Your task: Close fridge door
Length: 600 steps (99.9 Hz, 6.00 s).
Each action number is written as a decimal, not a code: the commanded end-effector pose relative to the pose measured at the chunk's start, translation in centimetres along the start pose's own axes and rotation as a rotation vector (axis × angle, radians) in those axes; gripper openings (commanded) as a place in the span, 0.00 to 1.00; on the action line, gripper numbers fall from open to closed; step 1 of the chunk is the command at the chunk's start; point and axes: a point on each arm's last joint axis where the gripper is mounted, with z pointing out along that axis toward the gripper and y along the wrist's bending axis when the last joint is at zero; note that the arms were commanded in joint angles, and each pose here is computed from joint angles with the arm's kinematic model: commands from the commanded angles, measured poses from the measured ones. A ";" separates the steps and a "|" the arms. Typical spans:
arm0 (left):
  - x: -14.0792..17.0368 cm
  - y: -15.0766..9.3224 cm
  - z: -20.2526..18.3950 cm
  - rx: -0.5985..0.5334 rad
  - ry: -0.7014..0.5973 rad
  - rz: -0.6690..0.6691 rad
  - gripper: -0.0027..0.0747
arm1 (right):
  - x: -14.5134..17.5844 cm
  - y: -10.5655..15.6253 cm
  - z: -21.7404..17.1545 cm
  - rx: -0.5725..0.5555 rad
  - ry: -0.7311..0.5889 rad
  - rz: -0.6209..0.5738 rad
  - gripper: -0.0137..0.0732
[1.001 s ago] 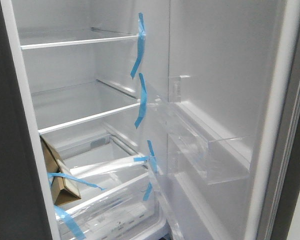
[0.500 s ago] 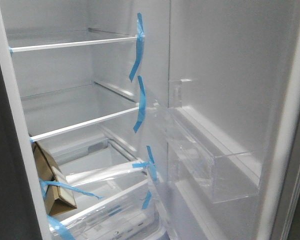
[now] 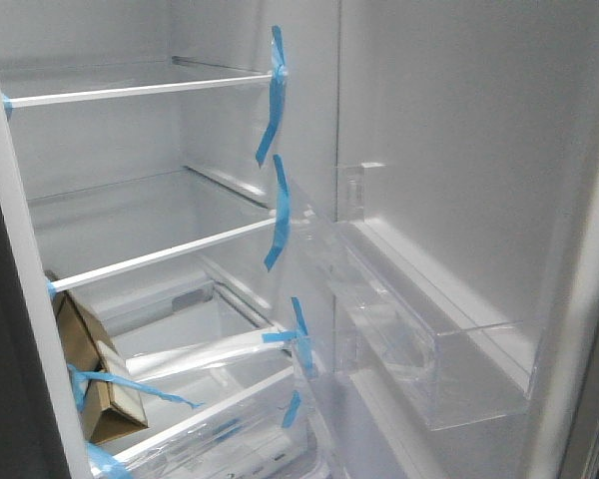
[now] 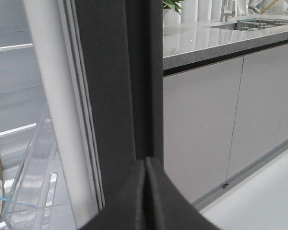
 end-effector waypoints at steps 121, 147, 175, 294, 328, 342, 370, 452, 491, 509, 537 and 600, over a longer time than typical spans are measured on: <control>0.5 0.0 -0.1 0.002 -0.047 -0.006 0.01 | -20.4 0.3 1.5 -0.011 -0.183 0.067 0.07; 0.5 0.0 -0.1 0.002 -0.047 -0.006 0.01 | -27.3 0.5 0.6 -0.021 -0.267 0.077 0.07; 0.5 0.0 -0.1 0.002 -0.047 -0.006 0.01 | -28.2 0.5 0.0 -0.030 -0.243 0.139 0.07; 0.5 0.0 -0.1 0.002 -0.047 -0.006 0.01 | -27.6 -3.5 3.9 0.317 -0.226 0.325 0.07; 0.5 0.0 -0.1 0.002 -0.047 -0.006 0.01 | -26.4 -6.7 9.0 0.333 -0.229 0.634 0.07; 0.5 0.0 -0.1 0.002 -0.047 -0.006 0.01 | -25.2 -8.1 11.6 0.342 -0.199 0.748 0.07; 0.5 0.0 -0.1 0.002 -0.047 -0.006 0.01 | -22.9 -9.5 15.5 0.309 -0.137 0.929 0.07; 0.5 0.0 -0.1 0.002 -0.047 -0.006 0.01 | -17.9 -10.4 21.7 0.151 0.071 1.195 0.07; 0.5 0.0 -0.1 0.002 -0.047 -0.006 0.01 | -18.3 -8.5 23.4 0.003 0.160 1.176 0.07; 0.5 0.0 -0.1 0.002 -0.047 -0.006 0.01 | -19.0 -7.3 23.8 -0.057 0.175 1.157 0.07; 0.5 0.0 -0.1 0.002 -0.047 -0.006 0.01 | -19.2 -6.0 24.0 -0.154 0.230 1.156 0.07; 0.5 0.0 -0.1 0.002 -0.047 -0.006 0.01 | -18.7 -3.5 25.4 -0.354 0.349 1.232 0.07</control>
